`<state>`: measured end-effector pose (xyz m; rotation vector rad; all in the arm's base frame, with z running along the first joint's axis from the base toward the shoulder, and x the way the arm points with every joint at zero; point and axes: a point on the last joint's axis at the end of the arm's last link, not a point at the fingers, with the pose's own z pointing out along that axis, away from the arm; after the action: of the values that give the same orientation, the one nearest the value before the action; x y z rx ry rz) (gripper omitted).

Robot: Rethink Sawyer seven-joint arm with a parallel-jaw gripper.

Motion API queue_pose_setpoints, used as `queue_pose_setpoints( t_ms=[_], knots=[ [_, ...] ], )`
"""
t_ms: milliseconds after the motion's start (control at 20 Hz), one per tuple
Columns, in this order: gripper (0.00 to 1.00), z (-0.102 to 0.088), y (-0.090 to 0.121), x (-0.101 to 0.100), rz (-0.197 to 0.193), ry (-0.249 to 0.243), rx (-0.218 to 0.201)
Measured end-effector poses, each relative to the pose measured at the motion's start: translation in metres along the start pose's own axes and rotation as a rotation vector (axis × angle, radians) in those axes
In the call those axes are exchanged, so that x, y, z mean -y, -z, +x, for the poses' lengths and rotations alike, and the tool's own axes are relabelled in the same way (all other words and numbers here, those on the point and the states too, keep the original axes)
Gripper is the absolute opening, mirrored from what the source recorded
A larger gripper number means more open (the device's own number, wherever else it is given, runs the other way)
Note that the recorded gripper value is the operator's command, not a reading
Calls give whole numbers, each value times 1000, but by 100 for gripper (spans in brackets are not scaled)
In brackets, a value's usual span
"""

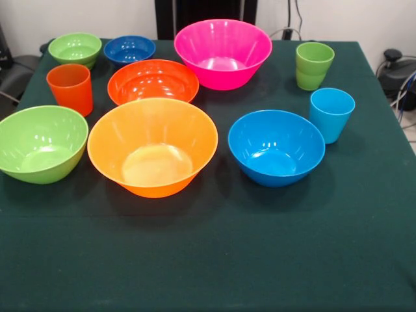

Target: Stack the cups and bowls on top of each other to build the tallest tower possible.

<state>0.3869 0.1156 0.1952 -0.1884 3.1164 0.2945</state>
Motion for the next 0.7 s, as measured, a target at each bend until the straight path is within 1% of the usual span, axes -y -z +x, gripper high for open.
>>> queue_pose_setpoints(
  t_ms=[50,100,200,250,300,350,400,450,550,600,650,700],
  knots=[
    [100,1,-1,-1,2,2,-4],
    [100,3,-3,-5,8,12,-17],
    [100,10,-7,-13,36,46,-56],
    [100,16,-7,-13,53,61,-89],
    [100,23,-6,-6,65,61,-125],
    [100,25,-4,-2,67,56,-141],
    [100,33,0,15,69,32,-183],
    [100,35,1,22,68,22,-195],
    [100,43,6,48,63,-14,-222],
    [100,46,8,66,57,-55,-227],
    [100,47,9,73,54,-71,-227],
    [100,52,12,96,46,-127,-225]
  ],
)
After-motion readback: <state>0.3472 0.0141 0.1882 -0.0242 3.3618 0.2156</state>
